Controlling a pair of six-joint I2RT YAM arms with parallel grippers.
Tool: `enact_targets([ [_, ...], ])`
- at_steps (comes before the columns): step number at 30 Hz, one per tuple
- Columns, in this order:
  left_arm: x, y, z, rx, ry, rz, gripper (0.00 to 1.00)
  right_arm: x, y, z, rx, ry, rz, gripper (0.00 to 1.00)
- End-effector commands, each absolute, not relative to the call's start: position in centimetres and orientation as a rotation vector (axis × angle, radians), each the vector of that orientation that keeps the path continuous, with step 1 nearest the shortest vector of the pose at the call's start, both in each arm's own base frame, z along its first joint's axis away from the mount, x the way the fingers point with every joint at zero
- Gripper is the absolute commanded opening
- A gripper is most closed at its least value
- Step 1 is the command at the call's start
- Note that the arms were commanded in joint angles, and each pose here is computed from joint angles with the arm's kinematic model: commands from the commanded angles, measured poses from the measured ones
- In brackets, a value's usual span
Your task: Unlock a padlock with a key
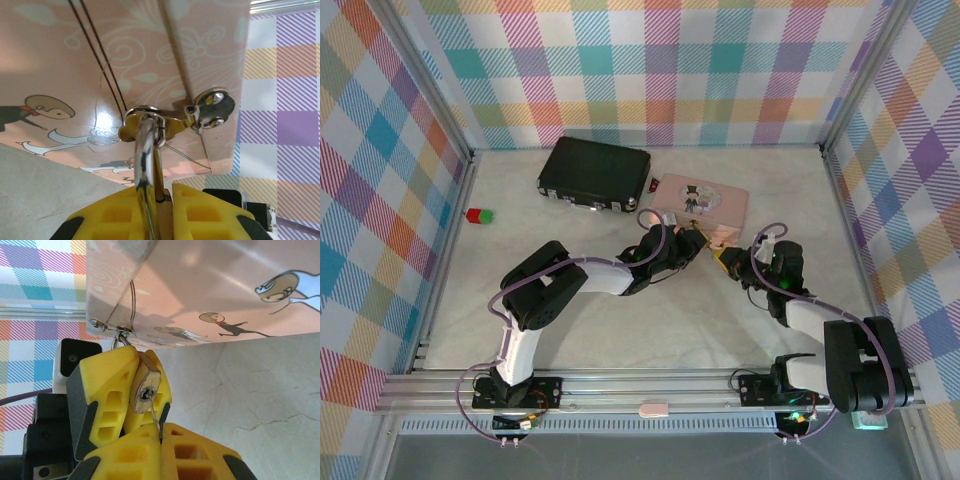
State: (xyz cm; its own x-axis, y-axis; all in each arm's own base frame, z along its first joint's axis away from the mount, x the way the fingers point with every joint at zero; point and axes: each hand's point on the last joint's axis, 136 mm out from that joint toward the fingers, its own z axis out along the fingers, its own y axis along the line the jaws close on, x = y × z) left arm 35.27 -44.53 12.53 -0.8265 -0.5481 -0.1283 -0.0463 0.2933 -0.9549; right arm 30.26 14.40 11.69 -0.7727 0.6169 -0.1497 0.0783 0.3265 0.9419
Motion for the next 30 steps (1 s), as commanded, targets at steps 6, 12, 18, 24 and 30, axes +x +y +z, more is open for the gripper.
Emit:
enact_targets([
  [6,32.8,-46.8,15.4,-0.393,2.092,-1.742,0.0,31.1,15.3,15.2,0.422,2.083,1.462,0.0],
  [12,31.8,-47.1,16.7,-0.369,2.066,-1.837,0.0,31.8,15.1,14.1,0.462,2.1,1.474,0.0],
  [18,30.7,-47.5,18.0,-0.336,2.061,-1.906,0.0,32.6,14.8,13.6,0.457,2.116,1.421,0.0],
  [24,30.2,-47.5,18.6,-0.31,2.063,-1.93,0.0,32.8,14.4,13.7,0.433,2.127,1.352,0.0],
  [30,30.1,-47.7,19.2,-0.314,2.046,-1.973,0.0,32.8,13.9,13.1,0.442,2.136,1.293,0.0],
])
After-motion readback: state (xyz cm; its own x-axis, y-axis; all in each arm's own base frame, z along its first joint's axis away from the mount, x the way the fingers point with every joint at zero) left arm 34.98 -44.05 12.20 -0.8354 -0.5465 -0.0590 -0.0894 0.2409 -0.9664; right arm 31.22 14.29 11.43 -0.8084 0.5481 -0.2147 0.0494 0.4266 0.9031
